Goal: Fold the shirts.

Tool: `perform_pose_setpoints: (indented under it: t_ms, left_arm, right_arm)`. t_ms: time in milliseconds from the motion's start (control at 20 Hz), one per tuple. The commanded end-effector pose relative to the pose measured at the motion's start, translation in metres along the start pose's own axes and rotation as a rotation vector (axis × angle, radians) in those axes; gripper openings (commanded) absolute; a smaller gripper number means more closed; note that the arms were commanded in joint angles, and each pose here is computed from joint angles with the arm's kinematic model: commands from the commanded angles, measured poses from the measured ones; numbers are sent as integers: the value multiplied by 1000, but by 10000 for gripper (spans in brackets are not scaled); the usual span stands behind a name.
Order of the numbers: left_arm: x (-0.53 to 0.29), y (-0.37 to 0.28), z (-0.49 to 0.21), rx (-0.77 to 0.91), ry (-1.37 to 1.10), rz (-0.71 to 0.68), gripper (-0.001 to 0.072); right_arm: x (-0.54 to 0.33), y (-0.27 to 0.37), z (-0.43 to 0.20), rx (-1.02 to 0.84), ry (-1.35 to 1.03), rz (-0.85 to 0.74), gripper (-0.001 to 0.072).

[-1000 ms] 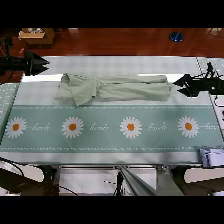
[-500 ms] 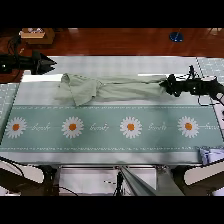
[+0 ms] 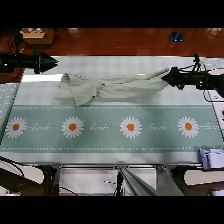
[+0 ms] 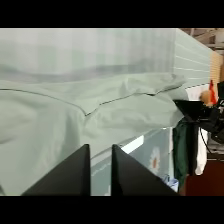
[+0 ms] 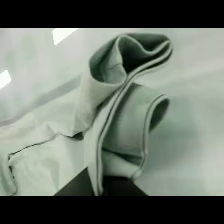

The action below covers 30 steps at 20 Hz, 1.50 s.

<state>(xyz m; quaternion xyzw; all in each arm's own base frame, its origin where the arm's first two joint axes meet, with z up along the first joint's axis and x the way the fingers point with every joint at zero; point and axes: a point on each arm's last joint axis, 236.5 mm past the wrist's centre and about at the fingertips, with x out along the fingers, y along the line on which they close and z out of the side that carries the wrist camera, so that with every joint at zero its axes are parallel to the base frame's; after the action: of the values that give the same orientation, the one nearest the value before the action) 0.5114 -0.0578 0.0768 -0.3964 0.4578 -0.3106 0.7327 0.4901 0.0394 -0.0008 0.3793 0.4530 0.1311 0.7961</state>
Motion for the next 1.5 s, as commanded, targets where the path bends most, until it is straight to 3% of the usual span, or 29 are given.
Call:
perform_pose_setpoints:
  t_ms: [0, 150, 600, 1050, 1450]
  left_arm:
    - [17, -51, 1, -23, -5, -173, 78]
    - [52, -84, -22, 21, 73, -228, 18]
    - [177, -152, -144, 174, 362, -261, 18]
    - [253, -160, -261, 160, 608, -268, 18]
    - [304, -173, -326, 149, 636, -248, 17]
  right_arm:
    - [-49, 46, 5, -135, -59, 4, 23]
    - [-88, 85, 2, -189, -107, 31, 23]
    - [-179, 147, -38, -266, -183, 9, 23]
    - [-220, 181, -71, -285, -216, 50, 23]
    - [-229, 188, -84, -286, -209, 58, 23]
